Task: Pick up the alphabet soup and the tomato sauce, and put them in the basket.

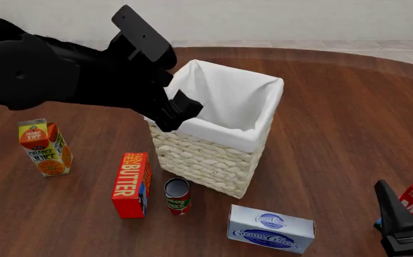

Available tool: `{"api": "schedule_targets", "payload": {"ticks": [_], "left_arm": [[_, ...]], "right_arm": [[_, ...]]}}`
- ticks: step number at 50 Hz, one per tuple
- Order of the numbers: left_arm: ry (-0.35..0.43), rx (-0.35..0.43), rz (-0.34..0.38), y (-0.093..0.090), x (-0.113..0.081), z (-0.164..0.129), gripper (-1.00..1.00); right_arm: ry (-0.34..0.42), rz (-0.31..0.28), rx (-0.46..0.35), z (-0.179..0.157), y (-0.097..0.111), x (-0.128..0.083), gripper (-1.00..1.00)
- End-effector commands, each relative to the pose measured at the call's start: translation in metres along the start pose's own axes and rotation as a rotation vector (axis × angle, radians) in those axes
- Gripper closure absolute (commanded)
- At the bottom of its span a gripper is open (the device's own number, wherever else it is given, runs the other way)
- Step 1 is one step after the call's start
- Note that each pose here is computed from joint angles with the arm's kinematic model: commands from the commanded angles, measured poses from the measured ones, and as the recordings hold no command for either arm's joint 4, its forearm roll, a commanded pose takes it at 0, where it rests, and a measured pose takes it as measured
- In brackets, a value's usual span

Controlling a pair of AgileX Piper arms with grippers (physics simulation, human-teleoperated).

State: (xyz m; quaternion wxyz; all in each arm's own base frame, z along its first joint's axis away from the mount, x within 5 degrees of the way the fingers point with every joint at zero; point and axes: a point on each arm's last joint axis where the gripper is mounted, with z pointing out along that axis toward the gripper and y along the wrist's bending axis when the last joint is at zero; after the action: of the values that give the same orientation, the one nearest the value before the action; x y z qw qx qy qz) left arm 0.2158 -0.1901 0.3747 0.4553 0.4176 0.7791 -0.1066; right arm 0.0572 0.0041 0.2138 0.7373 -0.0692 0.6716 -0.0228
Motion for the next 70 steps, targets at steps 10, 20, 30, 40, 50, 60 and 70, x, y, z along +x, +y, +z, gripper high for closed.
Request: {"api": "schedule_targets", "payload": {"ticks": [10, 20, 30, 40, 50, 60, 70], "left_arm": [[0.084, 0.005, -0.050, -0.001, 0.023, 0.006, -1.00], [0.111, 0.010, -0.072, -0.003, 0.033, 0.010, -1.00], [0.119, 0.010, -0.089, -0.004, 0.038, 0.009, -1.00], [0.134, 0.016, -0.108, -0.007, 0.044, 0.009, -1.00], [0.146, 0.014, -0.153, -0.008, 0.047, 0.012, -1.00], [0.158, 0.011, -0.170, -0.008, 0.053, 0.013, -1.00], [0.174, 0.026, -0.175, -0.015, 0.062, 0.016, -1.00]], "right_arm": [[-0.001, 0.006, -0.004, 0.000, 0.000, 0.000, -1.00], [-0.001, 0.009, -0.004, 0.001, 0.000, 0.000, -1.00], [-0.003, 0.012, -0.003, -0.001, 0.000, 0.000, -1.00], [-0.003, 0.013, -0.003, -0.001, 0.000, 0.000, -1.00], [-0.003, 0.013, -0.003, -0.001, 0.000, 0.000, -1.00], [-0.003, 0.013, -0.003, -0.001, 0.000, 0.000, -1.00], [-0.005, 0.014, -0.003, -0.001, 0.000, 0.000, -1.00]]}}
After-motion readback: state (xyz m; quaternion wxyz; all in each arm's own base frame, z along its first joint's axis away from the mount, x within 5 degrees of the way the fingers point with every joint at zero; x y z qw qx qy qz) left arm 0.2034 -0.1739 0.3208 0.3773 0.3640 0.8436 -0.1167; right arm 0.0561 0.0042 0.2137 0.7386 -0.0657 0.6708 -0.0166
